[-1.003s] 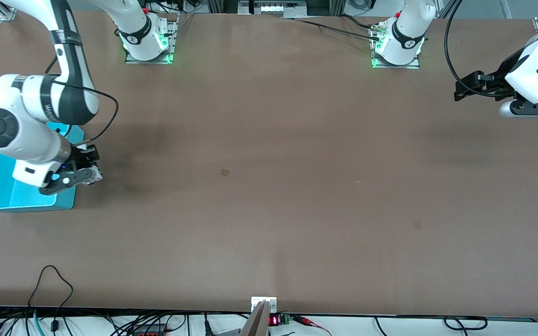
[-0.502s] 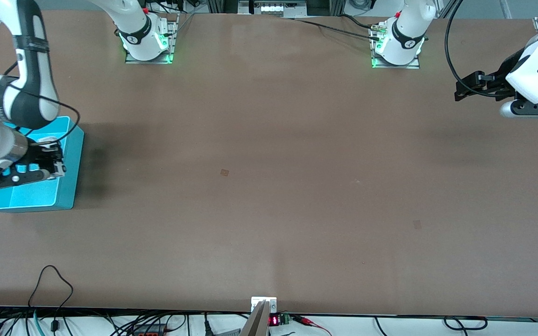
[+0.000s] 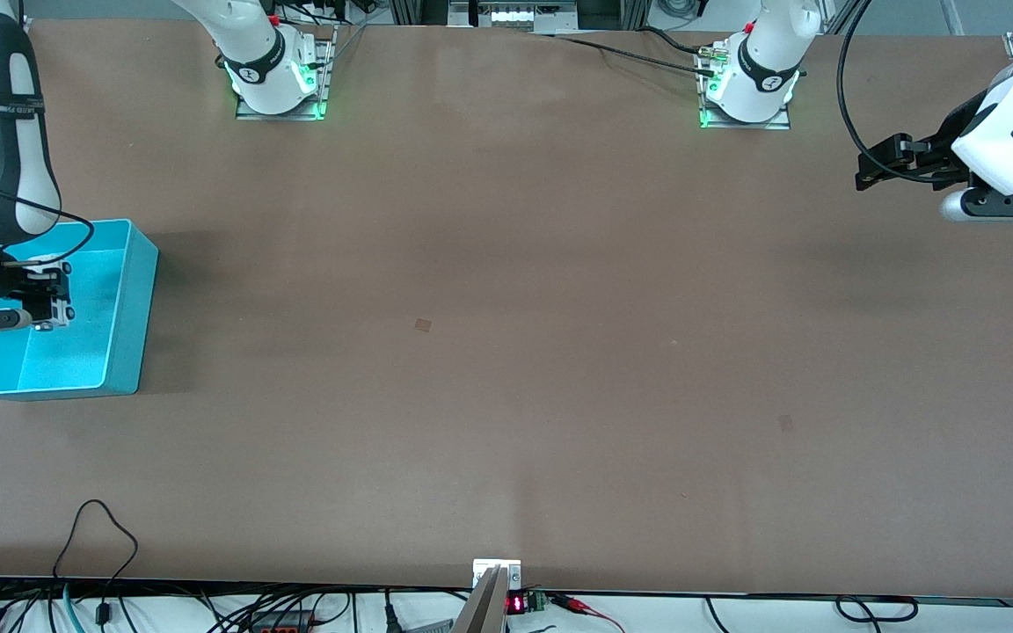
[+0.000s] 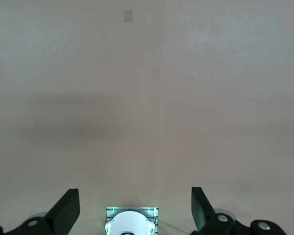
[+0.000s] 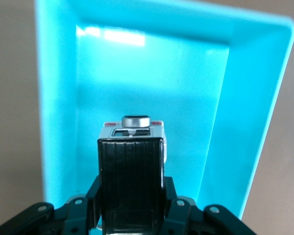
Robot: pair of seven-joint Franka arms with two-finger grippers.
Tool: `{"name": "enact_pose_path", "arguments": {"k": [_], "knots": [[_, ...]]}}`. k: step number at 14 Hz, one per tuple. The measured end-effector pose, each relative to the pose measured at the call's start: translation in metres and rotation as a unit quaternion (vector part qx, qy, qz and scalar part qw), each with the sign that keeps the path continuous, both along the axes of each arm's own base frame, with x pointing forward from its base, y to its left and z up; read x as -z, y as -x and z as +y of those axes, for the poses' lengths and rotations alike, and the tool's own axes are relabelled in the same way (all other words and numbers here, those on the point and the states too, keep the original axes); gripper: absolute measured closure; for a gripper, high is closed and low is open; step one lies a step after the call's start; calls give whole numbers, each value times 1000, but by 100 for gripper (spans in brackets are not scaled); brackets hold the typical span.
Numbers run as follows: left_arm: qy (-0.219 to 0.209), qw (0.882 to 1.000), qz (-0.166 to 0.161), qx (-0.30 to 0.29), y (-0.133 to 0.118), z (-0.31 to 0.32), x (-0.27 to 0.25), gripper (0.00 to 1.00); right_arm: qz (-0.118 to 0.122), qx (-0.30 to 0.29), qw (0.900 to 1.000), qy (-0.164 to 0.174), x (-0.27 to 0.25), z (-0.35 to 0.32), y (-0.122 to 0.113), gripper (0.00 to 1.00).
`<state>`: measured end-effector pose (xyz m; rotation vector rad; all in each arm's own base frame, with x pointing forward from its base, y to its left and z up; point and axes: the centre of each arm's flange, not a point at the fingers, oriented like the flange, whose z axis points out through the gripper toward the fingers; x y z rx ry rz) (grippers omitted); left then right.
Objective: Wind and store white jeep toy
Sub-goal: 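Lower the jeep into the bin and open the right gripper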
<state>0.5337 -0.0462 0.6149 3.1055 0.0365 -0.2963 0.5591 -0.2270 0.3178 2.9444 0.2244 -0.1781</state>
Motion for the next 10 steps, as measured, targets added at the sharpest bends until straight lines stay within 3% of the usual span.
{"name": "enact_pose_path", "arguments": {"k": [6,10], "knots": [[0,1000,0,0,0,0,0,0,5,29,999,-24,50,-26,33,49],[0,1000,0,0,0,0,0,0,-2,23,999,-36,72,-36,38,49]]}}
